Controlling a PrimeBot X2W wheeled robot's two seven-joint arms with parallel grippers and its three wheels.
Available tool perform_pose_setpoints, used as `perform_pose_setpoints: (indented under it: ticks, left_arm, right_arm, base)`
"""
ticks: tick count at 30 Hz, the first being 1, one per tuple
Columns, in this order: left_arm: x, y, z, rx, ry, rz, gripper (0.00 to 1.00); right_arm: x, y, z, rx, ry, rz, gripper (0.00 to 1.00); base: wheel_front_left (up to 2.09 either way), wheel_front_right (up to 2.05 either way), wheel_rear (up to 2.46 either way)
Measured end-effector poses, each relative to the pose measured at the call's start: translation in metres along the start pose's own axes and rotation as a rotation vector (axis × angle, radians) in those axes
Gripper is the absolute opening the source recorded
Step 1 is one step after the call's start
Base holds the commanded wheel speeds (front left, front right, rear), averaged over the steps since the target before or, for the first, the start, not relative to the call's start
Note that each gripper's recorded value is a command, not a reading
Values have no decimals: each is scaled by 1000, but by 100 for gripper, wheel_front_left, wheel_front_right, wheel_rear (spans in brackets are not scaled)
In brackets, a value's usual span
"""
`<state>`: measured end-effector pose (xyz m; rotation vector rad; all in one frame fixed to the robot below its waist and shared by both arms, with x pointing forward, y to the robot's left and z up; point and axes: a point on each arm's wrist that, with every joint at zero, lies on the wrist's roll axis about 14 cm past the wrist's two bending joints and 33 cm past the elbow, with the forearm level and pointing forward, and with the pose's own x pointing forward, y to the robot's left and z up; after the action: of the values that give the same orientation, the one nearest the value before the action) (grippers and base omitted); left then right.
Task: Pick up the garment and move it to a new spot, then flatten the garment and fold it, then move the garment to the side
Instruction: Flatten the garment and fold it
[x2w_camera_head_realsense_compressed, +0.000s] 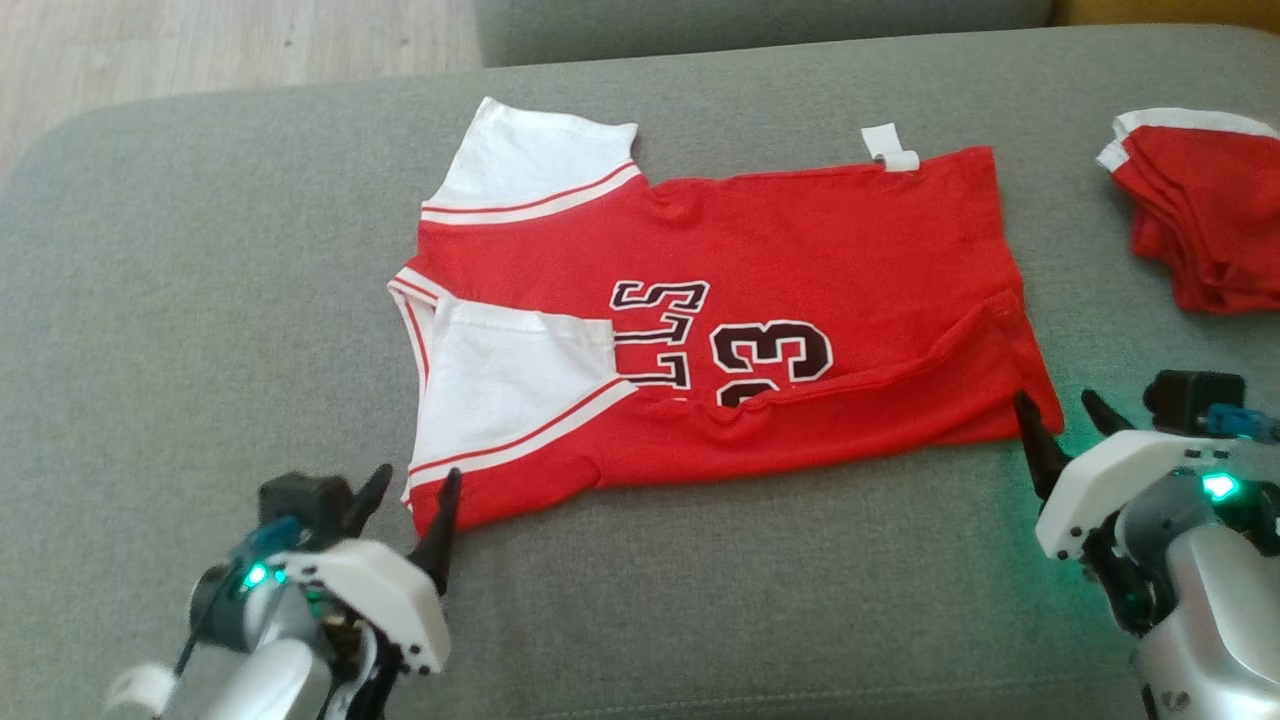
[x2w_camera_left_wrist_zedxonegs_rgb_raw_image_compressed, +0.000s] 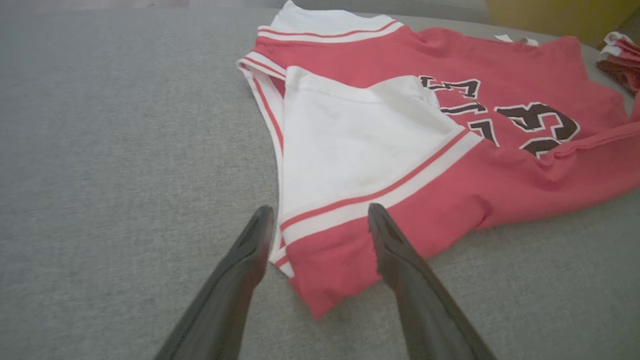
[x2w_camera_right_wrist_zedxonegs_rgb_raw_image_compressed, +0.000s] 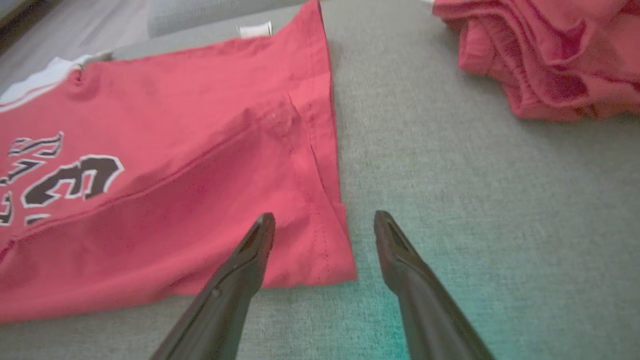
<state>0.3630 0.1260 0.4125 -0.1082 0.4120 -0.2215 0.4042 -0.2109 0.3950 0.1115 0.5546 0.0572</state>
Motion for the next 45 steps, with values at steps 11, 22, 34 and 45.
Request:
perform_pose_setpoints:
  ticks: [11,22,34,45]
  left_arm:
    - [7,-3,-38,-19,217,-1,100]
    - [7,0,-45,-102,293,7,87]
    - [0,6,-32,-66,263,-1,0]
    - [-46,-6,-49,7,383,-69,0]
  right_arm:
    - [11,4,-27,-11,118,4,100]
    - [16,11,-30,-1,130,23,33]
    - [8,4,-20,-11,115,27,0]
    - [-36,-9,-64,-1,285,40,0]
  base:
    - [0,0,0]
    - [0,0,0]
    - [0,0,0]
    - [0,0,0]
